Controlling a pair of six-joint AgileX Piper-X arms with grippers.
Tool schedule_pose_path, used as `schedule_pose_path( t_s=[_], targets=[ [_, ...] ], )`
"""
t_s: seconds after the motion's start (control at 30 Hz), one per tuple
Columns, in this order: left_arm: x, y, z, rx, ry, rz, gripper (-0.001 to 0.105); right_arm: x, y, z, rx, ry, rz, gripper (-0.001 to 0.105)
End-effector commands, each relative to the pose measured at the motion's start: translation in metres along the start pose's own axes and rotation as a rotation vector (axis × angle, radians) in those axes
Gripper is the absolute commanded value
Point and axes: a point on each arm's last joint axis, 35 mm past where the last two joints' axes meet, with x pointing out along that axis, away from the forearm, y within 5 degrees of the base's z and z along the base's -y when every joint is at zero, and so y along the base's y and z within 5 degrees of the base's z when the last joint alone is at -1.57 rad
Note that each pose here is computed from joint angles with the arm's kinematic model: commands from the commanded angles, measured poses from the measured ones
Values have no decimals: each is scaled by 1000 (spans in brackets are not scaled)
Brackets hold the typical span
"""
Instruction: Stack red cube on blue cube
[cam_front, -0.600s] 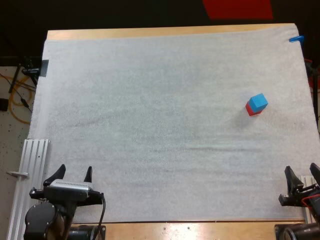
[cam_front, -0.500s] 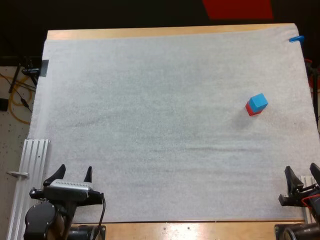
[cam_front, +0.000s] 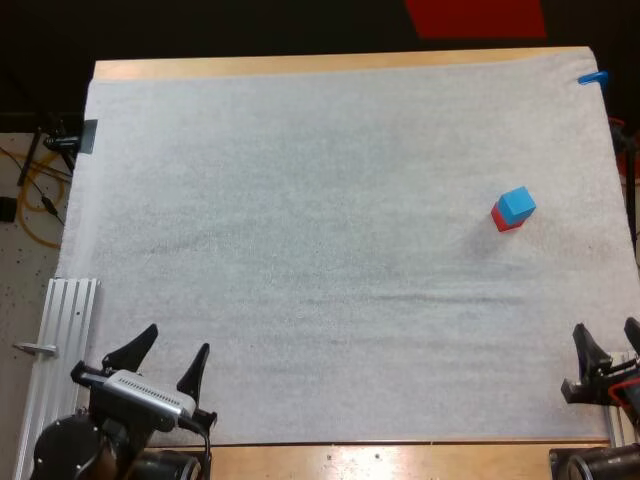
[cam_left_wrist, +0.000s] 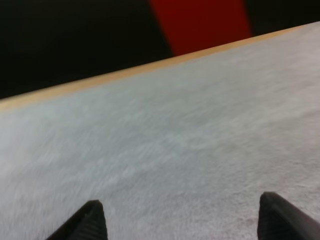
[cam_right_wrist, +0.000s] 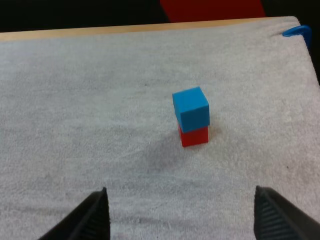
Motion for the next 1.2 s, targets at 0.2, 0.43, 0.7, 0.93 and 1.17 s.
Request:
schedule_pose_path(
  t_s=[0.2, 0.43, 0.7, 0.93, 1.17],
  targets=[
    [10, -8, 33, 110, 53, -161, 63, 11, -7, 37, -38, 48, 33, 60],
    [32, -21, 48, 218, 150, -338, 63, 36, -13, 71, -128, 122, 63, 60],
    [55, -27, 49, 221, 249, -361, 63, 88, -16, 98, -186, 209, 123, 60],
    [57, -27, 49, 220, 257, -361, 63, 164, -16, 109, -250, 354, 218, 65],
    [57, -27, 49, 220, 257, -361, 63, 230, -16, 107, -270, 448, 230, 65]
  ],
)
